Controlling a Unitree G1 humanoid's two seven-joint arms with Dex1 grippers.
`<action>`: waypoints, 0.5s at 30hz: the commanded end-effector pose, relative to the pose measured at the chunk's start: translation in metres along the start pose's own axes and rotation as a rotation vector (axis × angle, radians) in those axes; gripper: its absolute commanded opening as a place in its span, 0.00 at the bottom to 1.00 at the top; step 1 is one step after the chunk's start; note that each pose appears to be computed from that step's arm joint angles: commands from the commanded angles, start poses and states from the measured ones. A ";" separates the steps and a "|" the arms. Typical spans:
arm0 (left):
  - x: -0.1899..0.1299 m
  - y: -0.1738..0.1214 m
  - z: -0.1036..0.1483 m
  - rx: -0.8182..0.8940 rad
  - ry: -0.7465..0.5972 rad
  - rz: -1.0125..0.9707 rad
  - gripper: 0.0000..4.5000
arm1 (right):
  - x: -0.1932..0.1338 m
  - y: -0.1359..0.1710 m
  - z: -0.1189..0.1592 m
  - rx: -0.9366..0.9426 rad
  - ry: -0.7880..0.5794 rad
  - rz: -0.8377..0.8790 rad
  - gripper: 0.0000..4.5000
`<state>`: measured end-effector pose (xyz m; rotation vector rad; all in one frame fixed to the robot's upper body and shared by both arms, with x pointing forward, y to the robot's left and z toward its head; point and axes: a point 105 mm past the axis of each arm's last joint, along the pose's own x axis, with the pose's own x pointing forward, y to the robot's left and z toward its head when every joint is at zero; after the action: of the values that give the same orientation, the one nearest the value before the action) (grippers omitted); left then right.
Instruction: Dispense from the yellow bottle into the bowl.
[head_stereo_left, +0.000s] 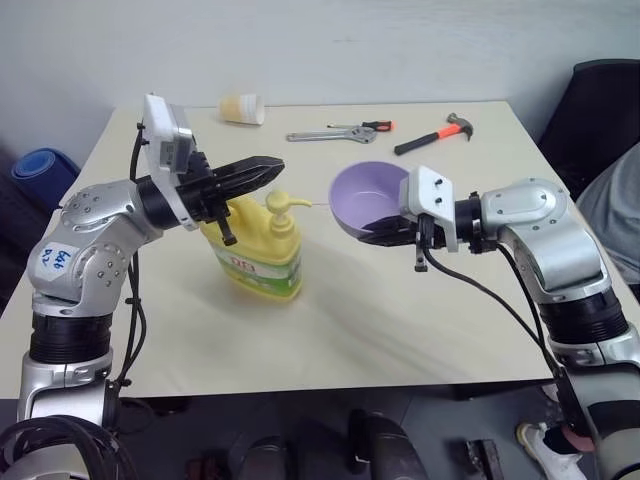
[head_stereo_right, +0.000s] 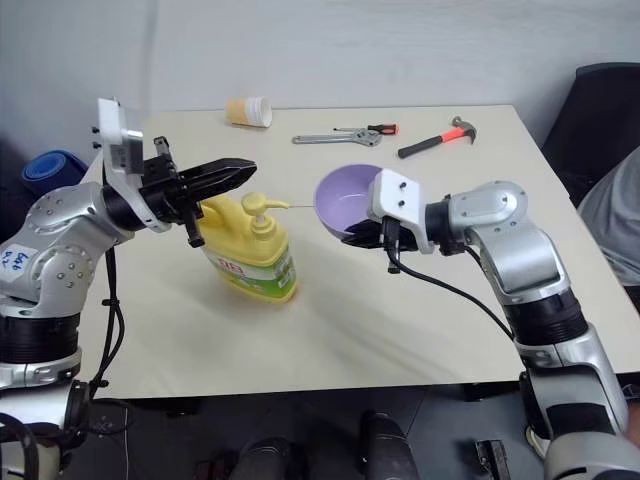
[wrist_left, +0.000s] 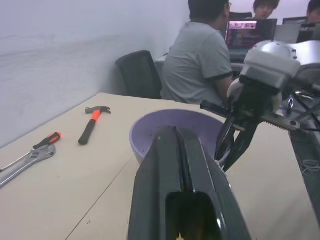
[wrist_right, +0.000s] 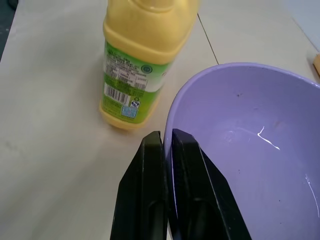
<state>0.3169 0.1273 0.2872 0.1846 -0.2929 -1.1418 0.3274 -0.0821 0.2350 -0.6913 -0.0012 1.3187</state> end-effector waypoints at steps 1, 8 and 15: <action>0.003 -0.003 0.009 0.034 -0.010 -0.030 0.01 | 0.003 0.006 0.024 -0.055 -0.061 0.059 0.00; 0.007 -0.009 -0.001 0.030 0.042 -0.055 0.01 | 0.009 0.005 0.038 -0.062 -0.090 0.085 0.00; 0.008 -0.005 -0.018 0.008 0.115 -0.007 0.01 | 0.010 0.011 0.047 -0.045 -0.103 0.128 0.00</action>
<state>0.3174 0.1183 0.2773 0.2384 -0.2382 -1.1543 0.3143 -0.0584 0.2481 -0.6375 -0.0076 1.4434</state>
